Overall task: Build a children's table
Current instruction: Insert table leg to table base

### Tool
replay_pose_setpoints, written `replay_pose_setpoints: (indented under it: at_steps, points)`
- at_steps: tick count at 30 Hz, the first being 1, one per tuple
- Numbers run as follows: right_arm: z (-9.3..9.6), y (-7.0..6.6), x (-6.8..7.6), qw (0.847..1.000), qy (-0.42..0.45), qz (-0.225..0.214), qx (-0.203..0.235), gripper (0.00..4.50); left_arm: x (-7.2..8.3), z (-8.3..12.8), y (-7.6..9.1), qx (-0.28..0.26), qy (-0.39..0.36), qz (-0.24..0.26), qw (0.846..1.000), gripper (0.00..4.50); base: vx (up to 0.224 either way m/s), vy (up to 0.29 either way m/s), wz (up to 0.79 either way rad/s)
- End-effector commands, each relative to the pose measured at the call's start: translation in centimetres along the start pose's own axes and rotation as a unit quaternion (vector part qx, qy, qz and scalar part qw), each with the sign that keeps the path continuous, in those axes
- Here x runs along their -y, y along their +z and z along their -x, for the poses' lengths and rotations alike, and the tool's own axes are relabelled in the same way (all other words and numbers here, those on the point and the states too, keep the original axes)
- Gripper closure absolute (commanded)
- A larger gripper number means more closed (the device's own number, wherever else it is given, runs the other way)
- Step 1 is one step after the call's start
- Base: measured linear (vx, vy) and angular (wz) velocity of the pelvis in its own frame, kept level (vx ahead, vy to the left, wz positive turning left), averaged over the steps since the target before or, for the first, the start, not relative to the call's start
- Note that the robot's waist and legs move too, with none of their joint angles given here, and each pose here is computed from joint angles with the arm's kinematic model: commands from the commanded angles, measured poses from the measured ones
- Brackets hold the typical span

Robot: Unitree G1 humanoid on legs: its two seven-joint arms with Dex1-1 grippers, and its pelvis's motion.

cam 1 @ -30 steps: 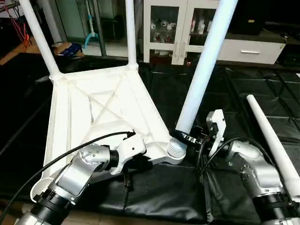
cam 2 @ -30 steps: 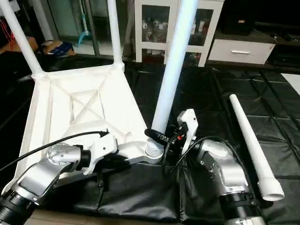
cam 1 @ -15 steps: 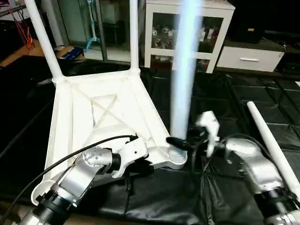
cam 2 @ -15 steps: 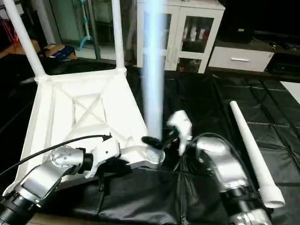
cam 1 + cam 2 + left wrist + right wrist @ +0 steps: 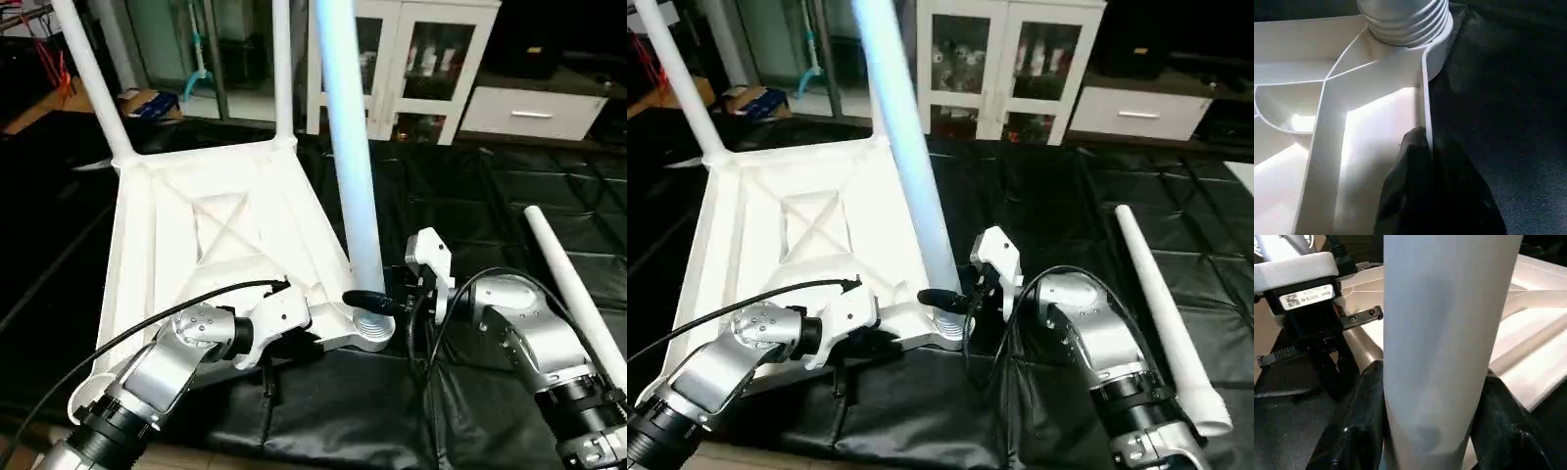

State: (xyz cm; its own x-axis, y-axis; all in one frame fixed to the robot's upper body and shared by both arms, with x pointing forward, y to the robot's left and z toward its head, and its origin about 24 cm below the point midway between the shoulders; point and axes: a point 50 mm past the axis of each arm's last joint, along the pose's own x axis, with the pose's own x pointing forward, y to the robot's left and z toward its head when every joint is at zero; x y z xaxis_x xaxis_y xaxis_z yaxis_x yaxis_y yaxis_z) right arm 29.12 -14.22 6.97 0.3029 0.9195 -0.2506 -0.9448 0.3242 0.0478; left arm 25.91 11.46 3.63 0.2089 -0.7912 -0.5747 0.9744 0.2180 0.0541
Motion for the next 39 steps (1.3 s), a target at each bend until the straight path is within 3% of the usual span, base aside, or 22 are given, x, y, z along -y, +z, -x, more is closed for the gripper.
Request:
replay_pose_setpoints:
  at_steps: [1, 5, 8, 18, 24, 26, 35, 39]
  points:
    - [0.3, -1.7, -0.1, 0.997, 0.001, -0.076, -0.030, 2.66, 0.2, 0.0, -1.8, -0.049, -0.006, 0.014, 0.999, 4.49, 0.000, 0.000, 0.00]
    - [0.3, 0.0, 0.4, 0.995, 0.000, -0.100, 0.014, 2.66, 0.0, 0.1, -1.7, -0.050, -0.003, 0.013, 0.999, 4.49, 0.000, 0.000, 0.00]
    - [0.5, 0.0, 0.7, 0.993, -0.004, -0.113, 0.021, 2.66, 0.0, 0.1, -1.7, -0.050, -0.002, 0.013, 0.999, 4.49, 0.000, 0.000, 0.00]
    - [1.0, -1.4, 0.3, 0.990, -0.014, -0.140, 0.002, 2.66, -0.2, 0.2, -1.7, -0.049, 0.000, 0.013, 0.999, 4.49, 0.000, 0.000, 0.00]
    - [1.3, -2.2, 0.5, 0.985, -0.056, -0.157, 0.039, 2.66, -0.2, 0.3, -1.7, -0.051, 0.000, 0.014, 0.999, 4.49, 0.000, 0.000, 0.00]
    - [1.5, -3.4, 0.4, 0.981, -0.078, -0.169, 0.044, 2.66, -0.1, 0.3, -1.7, -0.051, -0.002, 0.014, 0.999, 4.49, 0.000, 0.000, 0.00]
    - [2.0, -3.9, 0.5, 0.969, -0.126, -0.184, 0.107, 2.66, -0.1, 0.3, -1.7, -0.050, -0.004, 0.015, 0.999, 4.49, 0.000, 0.000, 0.00]
    - [2.1, -4.1, 0.3, 0.971, -0.132, -0.165, 0.114, 2.66, -0.1, 0.3, -1.7, -0.051, -0.002, 0.015, 0.999, 4.49, 0.000, 0.000, 0.00]
